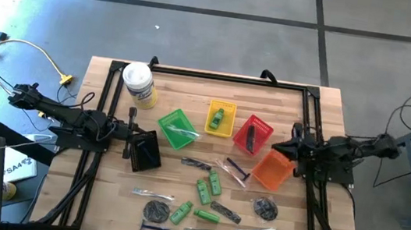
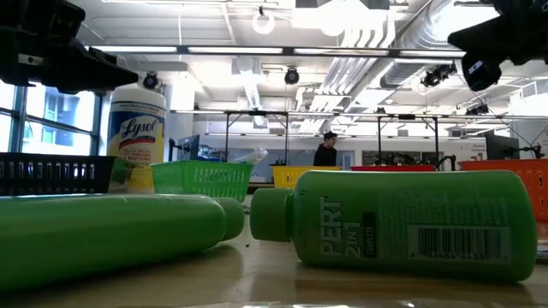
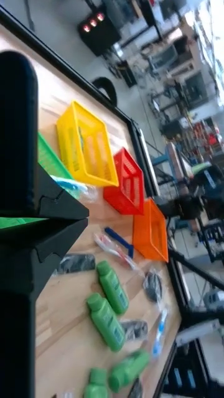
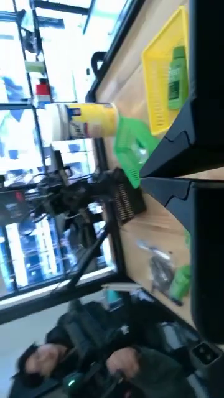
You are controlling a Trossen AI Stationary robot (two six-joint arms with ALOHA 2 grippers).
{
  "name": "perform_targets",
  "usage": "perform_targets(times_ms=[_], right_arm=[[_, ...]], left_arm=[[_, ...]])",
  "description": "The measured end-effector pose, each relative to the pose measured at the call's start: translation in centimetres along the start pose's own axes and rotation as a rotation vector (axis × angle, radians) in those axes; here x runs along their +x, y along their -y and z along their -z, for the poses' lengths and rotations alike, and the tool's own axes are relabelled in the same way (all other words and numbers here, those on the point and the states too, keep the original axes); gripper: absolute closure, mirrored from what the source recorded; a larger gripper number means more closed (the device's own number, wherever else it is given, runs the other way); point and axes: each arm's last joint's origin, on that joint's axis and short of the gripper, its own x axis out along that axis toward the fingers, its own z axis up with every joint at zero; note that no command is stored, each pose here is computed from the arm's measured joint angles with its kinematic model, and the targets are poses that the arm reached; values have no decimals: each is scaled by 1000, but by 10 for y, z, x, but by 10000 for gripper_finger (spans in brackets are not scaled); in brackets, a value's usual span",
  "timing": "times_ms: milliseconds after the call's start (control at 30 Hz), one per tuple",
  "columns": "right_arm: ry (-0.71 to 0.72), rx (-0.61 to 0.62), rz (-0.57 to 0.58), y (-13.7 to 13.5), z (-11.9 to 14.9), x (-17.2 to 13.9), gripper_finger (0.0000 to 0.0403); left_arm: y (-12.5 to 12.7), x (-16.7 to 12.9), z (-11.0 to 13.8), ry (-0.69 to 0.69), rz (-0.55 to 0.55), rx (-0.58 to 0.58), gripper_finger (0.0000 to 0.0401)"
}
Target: Pick & Place Travel size toiletries
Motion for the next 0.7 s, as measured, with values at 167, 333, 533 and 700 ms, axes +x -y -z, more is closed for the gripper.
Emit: perform_targets(times_ms=[167, 333, 533, 700], right_arm=[[4, -9, 70, 4, 11, -1, 400], [10, -54, 44, 5, 35, 8, 400], [49, -67, -20, 4, 36, 9, 400], [68, -82, -53, 3, 34, 9, 399]], left_arm=[[-2, 0, 2, -29, -86, -85, 401], [-2, 0, 5, -64, -102, -100, 401], [-3, 0, 3, -47, -105, -71, 401], [-3, 0, 2, -31, -109, -93, 401]])
